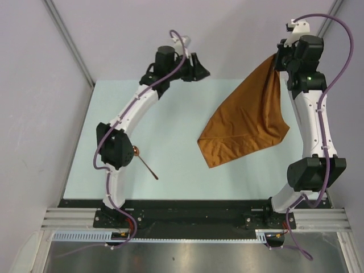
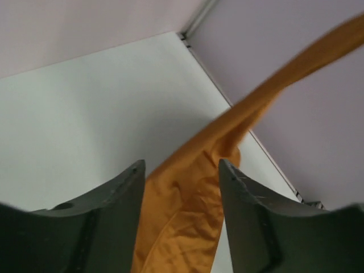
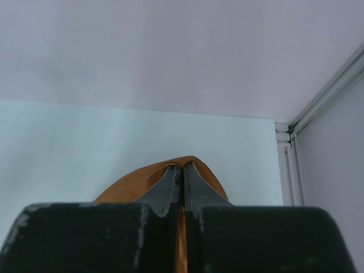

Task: Fold the napkin, place the utensils inside, and roll it up
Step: Flatten the napkin out

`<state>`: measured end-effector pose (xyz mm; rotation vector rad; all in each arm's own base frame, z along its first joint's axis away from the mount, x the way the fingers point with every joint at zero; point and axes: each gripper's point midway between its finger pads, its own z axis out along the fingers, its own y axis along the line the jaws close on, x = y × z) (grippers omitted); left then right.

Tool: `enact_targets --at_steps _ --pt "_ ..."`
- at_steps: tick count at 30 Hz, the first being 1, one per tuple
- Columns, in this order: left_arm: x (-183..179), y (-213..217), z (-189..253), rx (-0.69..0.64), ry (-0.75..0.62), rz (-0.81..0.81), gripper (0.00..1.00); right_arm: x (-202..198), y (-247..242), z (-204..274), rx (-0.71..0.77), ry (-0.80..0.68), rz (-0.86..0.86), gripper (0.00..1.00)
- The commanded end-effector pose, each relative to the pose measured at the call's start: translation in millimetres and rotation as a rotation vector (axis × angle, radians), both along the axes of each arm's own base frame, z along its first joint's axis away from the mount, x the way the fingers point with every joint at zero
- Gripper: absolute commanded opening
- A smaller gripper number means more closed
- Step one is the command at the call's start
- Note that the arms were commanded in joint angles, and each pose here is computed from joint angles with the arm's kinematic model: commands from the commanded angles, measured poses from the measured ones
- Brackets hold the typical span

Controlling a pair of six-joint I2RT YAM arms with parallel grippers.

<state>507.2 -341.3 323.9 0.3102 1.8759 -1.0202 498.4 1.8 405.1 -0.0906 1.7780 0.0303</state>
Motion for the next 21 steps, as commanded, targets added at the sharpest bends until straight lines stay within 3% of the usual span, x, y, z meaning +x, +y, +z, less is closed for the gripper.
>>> enact_targets --at_steps 1,4,8,12,21 --pt "-39 -33 -19 0.018 0.003 -0.097 0.64 -9 9 -1 -0.015 0.003 0.018 0.00" --pt "-69 -44 -48 0.047 0.010 -0.129 0.70 -16 23 -25 -0.021 0.051 0.023 0.00" --pt "-83 -33 -94 0.115 0.060 -0.082 0.79 -25 25 -33 -0.005 0.049 0.012 0.00" --pt "-98 -16 -154 0.211 0.168 -0.046 0.80 -27 23 -42 -0.007 0.072 0.002 0.00" --pt "-117 -14 -208 0.281 0.246 -0.047 0.79 -31 24 -36 -0.021 0.061 -0.005 0.00"
